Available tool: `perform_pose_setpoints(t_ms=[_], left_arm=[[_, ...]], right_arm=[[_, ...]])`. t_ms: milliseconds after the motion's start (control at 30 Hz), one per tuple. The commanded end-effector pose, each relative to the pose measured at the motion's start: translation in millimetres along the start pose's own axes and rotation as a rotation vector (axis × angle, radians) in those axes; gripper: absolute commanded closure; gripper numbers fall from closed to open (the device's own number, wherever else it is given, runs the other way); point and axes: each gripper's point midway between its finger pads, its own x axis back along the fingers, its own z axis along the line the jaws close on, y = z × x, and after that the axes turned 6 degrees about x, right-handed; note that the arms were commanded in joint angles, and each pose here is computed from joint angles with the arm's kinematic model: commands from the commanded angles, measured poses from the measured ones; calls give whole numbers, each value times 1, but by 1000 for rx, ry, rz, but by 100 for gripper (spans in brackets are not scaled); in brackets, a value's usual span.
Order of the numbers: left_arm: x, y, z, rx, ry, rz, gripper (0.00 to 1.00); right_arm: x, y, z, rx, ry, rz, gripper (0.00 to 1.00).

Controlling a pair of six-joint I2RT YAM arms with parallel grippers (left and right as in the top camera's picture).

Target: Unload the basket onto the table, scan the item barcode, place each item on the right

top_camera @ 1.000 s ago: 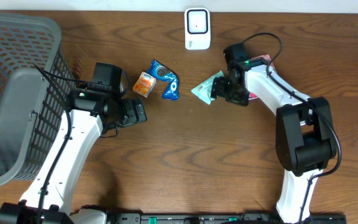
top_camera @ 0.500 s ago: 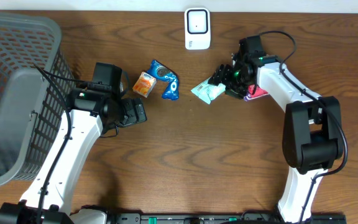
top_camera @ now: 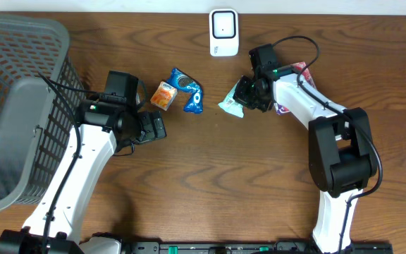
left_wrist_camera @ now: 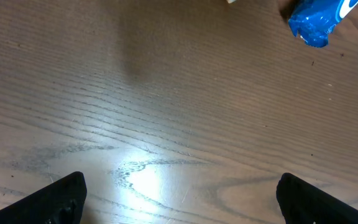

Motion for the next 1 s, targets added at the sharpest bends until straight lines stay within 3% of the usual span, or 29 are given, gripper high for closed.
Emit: perform_pose_setpoints(t_ms=[0,133,300,467,567,800,900,967], left_arm=[[-2,-2,3,-3,12,8,2],[-2,-2,3,-3,12,8,2],[-2,-2,3,-3,12,8,2],[-2,-2,3,-3,12,8,2],[-2,-2,3,-3,12,8,2],[-2,-2,3,-3,12,8,2],[-2,-2,3,-3,12,8,2],[-2,-2,3,-3,12,8,2]], right_arm=[[8,6,-23,65,-100,11,99],[48,28,-26,131,-219,-37,99],[108,55,-32,259,-546,-192,99],[122,48,-33,419,-834,-284,99],[114,39,-29,505,-948,-303,99],[46,1,-21,785,-1058,-136,99],[21,-21,-19,845,-1060,-68,88],[6,-40,-4,828,-957,-45,84]])
